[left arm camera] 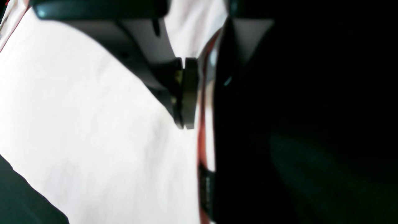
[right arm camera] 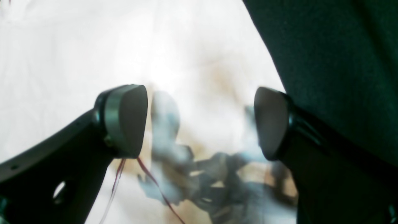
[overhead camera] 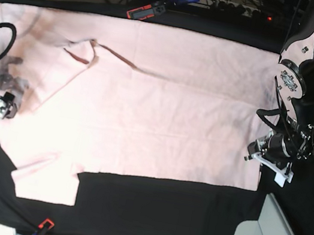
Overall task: Fold the T-shirt properly
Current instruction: 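Lower both grippers and pinch the shirt's side edges at mid-length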
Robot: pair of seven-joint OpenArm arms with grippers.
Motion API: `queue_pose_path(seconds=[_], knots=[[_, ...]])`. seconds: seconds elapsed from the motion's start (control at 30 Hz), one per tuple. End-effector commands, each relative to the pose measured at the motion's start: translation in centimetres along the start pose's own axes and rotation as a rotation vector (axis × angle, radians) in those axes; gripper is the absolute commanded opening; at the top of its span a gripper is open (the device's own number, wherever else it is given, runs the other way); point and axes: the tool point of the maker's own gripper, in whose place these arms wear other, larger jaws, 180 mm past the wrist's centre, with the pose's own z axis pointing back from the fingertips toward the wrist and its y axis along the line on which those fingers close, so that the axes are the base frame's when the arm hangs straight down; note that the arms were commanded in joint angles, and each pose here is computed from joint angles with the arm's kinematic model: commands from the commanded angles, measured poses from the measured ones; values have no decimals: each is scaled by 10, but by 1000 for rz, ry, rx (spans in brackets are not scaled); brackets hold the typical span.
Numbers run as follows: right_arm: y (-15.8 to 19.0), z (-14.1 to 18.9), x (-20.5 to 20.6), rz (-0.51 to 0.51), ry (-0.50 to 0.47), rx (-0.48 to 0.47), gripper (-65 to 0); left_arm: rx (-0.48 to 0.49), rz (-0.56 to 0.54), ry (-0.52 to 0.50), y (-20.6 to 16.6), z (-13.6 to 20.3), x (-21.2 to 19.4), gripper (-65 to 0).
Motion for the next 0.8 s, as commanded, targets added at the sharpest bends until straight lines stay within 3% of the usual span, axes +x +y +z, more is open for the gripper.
queue_pose_path(seconds=[0.0,0.23,0.33,0.53,0.77], knots=[[-6,5,13,13,-18,-11,-142,9,-12,-12,4,5,10,-650],[-6,8,29,28,-56,-24,-142,16,-14,-16,7,6,12,-650],[-20,12,39,13,-76,-103,-142,17,-14,-16,7,7,12,-650],[-30,17,54,8,-112,-166,-138,24,-22,-34,9,10,18,-650],[-24,12,46,6,-94,-156,-138,56,-48,-72,17,19,27,-650]])
